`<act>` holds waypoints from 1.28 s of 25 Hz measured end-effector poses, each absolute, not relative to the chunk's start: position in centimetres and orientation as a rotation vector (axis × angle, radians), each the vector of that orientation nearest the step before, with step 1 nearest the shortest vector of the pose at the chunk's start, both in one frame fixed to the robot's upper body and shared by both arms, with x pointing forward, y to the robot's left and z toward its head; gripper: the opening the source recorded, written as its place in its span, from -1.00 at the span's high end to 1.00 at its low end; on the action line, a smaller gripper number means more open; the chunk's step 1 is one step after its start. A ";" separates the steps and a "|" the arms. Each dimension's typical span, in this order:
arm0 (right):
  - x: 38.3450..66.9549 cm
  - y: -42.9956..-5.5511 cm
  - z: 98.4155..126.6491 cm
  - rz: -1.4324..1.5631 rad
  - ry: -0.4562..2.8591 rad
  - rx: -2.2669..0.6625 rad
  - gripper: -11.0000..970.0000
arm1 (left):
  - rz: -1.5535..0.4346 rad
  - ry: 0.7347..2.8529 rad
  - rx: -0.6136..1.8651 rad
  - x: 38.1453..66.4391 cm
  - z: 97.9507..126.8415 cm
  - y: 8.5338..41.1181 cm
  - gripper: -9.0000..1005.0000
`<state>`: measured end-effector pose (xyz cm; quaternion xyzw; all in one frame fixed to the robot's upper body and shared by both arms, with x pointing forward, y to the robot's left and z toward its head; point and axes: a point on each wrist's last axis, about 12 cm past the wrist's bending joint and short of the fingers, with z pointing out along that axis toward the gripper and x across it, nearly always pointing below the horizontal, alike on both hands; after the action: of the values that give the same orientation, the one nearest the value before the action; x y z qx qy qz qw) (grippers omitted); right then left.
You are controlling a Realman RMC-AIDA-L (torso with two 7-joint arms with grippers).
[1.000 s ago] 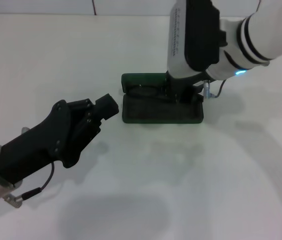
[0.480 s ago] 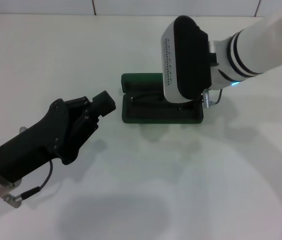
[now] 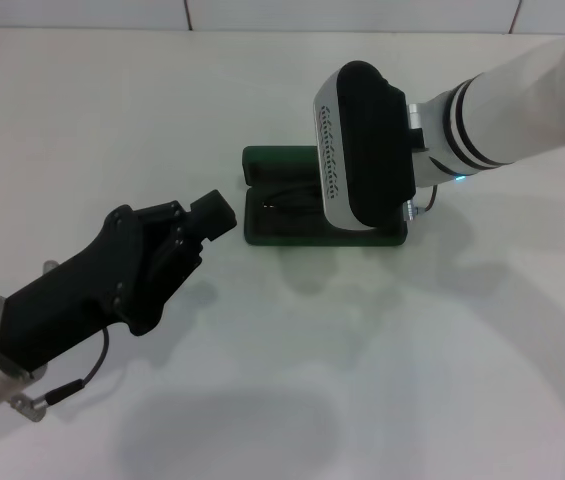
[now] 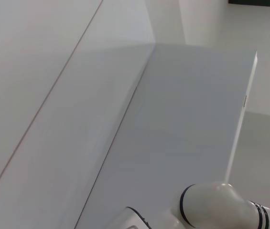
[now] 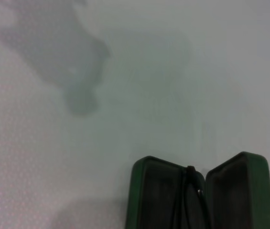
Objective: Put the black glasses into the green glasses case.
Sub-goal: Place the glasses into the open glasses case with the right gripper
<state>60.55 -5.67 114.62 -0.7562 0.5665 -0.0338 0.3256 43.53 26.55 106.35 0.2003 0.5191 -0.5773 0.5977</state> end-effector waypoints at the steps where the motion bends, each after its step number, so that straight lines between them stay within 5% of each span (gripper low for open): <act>1: 60.6 -5.7 114.6 -0.090 1.485 -1.982 0.87 | -1.340 1.205 0.465 43.5 106.3 26.5 0.90; 32: 60.2 -5.3 114.5 -0.090 1.463 -1.985 0.72 | -1.348 1.210 0.453 43.2 106.1 26.2 0.87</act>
<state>60.22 -5.29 114.50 -0.7591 0.5596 -0.0344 0.3307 43.22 26.24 106.10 0.1952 0.5208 -0.5804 0.5948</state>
